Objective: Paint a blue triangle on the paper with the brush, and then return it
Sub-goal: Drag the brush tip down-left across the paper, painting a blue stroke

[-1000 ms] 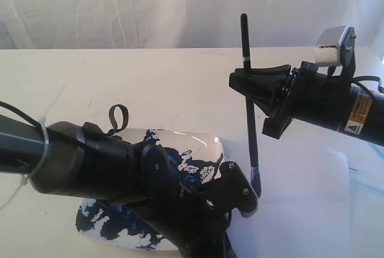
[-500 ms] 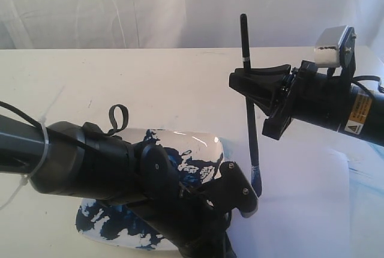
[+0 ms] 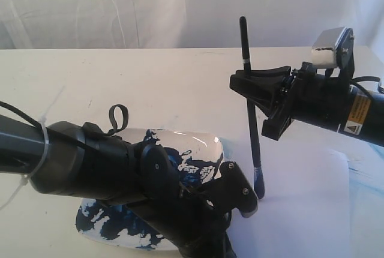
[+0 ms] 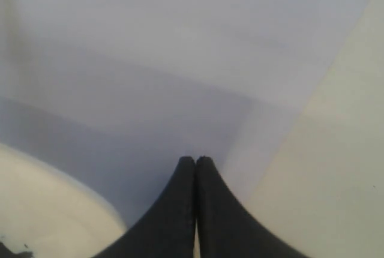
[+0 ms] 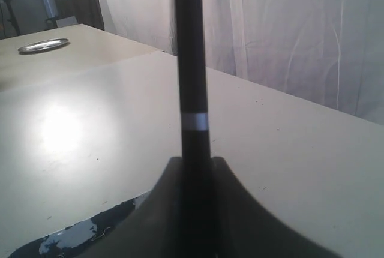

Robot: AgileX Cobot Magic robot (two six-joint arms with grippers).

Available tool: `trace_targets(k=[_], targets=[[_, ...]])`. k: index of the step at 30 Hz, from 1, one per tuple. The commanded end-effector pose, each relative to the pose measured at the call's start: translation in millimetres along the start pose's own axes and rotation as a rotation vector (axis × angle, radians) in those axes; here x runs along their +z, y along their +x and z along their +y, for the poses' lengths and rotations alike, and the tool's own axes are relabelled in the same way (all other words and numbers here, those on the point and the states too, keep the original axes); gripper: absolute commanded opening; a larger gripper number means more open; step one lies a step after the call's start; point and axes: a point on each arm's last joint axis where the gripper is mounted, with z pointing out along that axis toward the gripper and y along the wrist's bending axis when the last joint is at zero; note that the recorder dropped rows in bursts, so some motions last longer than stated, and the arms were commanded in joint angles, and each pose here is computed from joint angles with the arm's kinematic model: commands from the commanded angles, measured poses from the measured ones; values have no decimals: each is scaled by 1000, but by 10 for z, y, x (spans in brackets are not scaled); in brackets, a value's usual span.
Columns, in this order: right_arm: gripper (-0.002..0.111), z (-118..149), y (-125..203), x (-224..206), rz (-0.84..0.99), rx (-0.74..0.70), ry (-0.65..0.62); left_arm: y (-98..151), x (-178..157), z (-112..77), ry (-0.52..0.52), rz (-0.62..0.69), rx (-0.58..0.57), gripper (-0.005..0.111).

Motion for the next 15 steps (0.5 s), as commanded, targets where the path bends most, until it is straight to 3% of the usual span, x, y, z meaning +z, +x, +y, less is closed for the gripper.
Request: trace_targets(k=[1, 15], targets=[[0, -17, 18, 1, 19, -10, 20, 72, 33, -18, 13, 30, 7, 0], [0, -56, 47, -5, 53, -59, 58, 72, 33, -19, 15, 31, 7, 0]])
